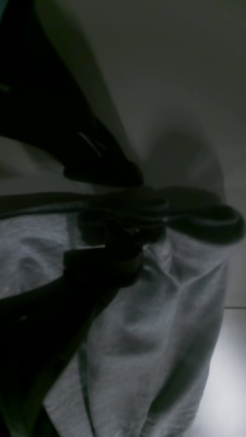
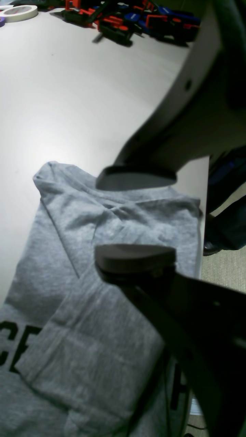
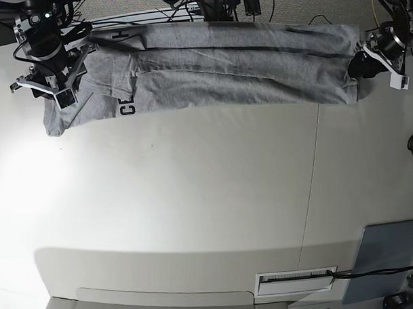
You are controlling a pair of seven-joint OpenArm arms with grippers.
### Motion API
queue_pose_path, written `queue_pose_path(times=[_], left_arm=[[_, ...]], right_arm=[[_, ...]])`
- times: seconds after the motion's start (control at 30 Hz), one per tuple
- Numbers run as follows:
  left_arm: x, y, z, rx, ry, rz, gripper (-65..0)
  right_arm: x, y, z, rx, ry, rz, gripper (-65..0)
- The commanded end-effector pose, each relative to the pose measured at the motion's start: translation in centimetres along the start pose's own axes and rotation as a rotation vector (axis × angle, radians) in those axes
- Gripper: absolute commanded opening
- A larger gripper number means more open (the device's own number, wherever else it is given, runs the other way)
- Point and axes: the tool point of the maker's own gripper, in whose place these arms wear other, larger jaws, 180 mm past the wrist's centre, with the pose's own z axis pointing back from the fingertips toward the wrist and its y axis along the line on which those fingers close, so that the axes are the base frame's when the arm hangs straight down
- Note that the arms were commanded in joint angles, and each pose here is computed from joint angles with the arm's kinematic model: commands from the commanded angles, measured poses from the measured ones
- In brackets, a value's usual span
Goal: Fold the T-shirt properly
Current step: 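Lower the folded edge and smooth the long strip with both grippers, then release the hem end and move the left gripper to the strip's middle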
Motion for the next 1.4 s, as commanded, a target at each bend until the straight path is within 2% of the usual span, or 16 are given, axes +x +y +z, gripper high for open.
queue_pose_path(times=[0.0, 0.1, 0.17, 0.23, 0.3, 0.4, 0.53, 0.7, 0.8, 0.93, 1.03, 1.23, 1.37], left_arm=[[-1.4, 0.1, 0.1, 0.001, 0.081, -0.027, -36.4], [-2.7, -1.0, -0.1, -0.052, 0.147, -0.028, -36.7], [-2.8, -1.4, -0.1, -0.068, 0.149, -0.016, -40.1], [-2.5, -1.3, -0.1, -0.067, 0.141, -0.019, -49.7], [-1.9, -1.2, -0.2, -0.065, 0.113, -0.022, -63.9], [-0.4, -0.8, -0.1, -0.052, 0.049, -0.036, -65.0], [1.7, 1.0, 0.5, 0.027, -0.009, -0.023, -65.0], [3.6, 4.3, 1.3, 0.203, 0.025, -0.108, -65.0], [4.6, 3.7, 1.7, 0.202, 0.023, -0.147, -65.0], [5.1, 1.6, 1.8, 0.184, 0.063, -0.200, -65.0], [5.6, -1.0, 2.2, 0.177, 0.044, -0.260, -65.0], [6.3, -10.1, 3.5, 0.062, -0.084, -0.366, -65.0], [6.5, -15.5, 4.5, -0.043, -0.154, -0.320, -65.0]], right_arm=[[0.7, -0.7, 0.3, -0.022, -0.030, 0.010, -39.4], [0.7, -0.7, 0.3, -0.022, -0.030, 0.010, -39.4], [0.7, -0.7, 0.3, -0.022, -0.030, 0.010, -39.4], [0.7, -0.7, 0.3, -0.023, -0.030, 0.010, -39.4], [0.7, -0.7, 0.3, -0.023, -0.031, 0.010, -39.4], [1.1, -0.7, 0.3, -0.023, -0.054, 0.011, -39.4], [2.0, -0.8, 0.3, -0.028, -0.093, 0.009, -39.4], [3.3, -1.6, -0.2, -0.048, -0.139, -0.001, -39.4], [2.2, -1.9, -2.1, -0.043, -0.100, -0.011, -39.4], [0.9, -2.5, -3.9, -0.054, -0.050, -0.025, -39.4], [0.8, -3.0, -4.3, -0.071, -0.049, -0.020, -39.4], [1.0, -3.1, -4.3, -0.079, -0.059, -0.014, -39.4], [1.1, -3.2, -4.3, -0.080, -0.064, -0.015, -39.4]])
